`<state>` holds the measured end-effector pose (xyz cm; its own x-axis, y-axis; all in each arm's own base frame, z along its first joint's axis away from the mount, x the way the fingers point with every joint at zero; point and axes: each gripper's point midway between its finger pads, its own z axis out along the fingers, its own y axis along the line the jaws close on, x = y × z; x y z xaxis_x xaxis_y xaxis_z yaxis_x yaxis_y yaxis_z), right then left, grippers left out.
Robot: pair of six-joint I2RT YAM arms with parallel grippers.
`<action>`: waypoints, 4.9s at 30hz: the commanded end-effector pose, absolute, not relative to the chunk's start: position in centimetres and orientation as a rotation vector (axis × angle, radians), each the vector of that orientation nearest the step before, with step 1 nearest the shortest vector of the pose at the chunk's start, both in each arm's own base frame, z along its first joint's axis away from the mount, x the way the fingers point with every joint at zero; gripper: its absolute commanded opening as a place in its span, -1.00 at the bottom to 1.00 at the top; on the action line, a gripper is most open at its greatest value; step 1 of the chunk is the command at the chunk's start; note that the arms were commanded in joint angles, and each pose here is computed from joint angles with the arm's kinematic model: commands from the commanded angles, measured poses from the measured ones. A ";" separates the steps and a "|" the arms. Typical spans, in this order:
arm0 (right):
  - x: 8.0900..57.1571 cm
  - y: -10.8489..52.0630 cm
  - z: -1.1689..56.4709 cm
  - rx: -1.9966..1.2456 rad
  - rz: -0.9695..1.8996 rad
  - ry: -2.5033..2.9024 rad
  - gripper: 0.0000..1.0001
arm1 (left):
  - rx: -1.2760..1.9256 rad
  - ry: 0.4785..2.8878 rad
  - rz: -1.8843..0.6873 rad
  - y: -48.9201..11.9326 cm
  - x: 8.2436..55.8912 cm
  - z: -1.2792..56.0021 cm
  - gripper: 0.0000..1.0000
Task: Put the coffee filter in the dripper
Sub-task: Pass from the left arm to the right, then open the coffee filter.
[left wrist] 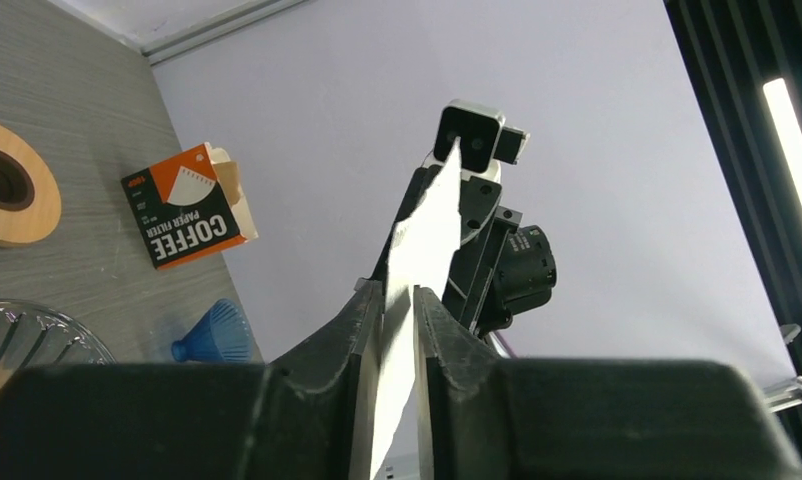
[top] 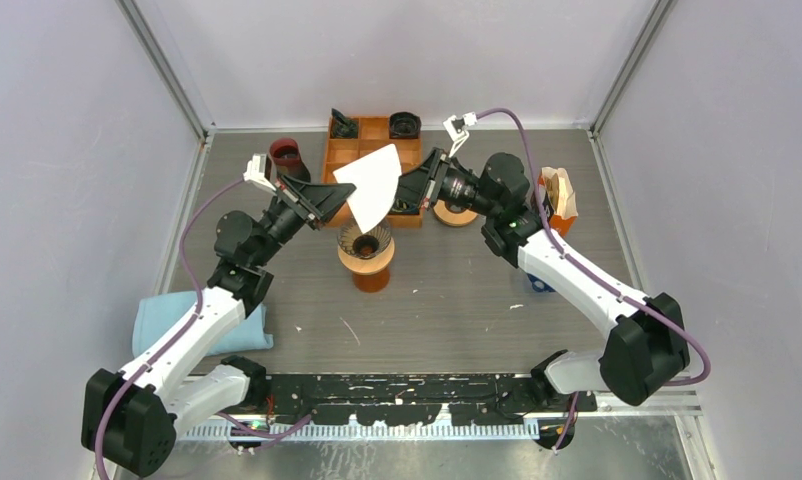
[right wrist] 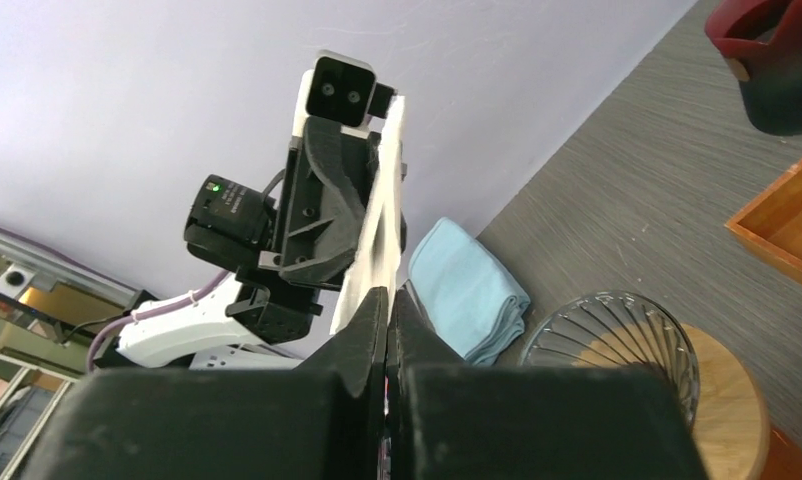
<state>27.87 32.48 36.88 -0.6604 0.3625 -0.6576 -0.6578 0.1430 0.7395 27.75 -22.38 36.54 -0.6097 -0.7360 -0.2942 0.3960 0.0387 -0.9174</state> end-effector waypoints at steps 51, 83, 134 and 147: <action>29.2 23.9 31.8 -0.285 0.075 2.226 -0.98 | 0.028 1.761 -1.094 -30.6 25.1 32.6 0.92; 27.0 26.3 32.0 -0.369 0.115 2.277 -0.98 | -0.017 1.741 -0.734 -28.5 27.3 31.1 0.65; 25.0 26.4 32.7 -0.514 0.271 2.262 -0.99 | 0.083 1.798 -0.686 -26.0 26.3 32.0 -0.53; 24.9 26.5 32.0 -0.553 0.391 2.285 -0.99 | 0.082 1.842 -0.676 -24.8 26.4 31.5 -0.67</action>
<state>25.15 26.17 29.92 -0.6669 -0.3093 -0.6779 -0.4528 0.8908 0.0390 26.53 -25.32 28.23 -0.4145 -0.2098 -0.8855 0.3520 0.8603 -0.3687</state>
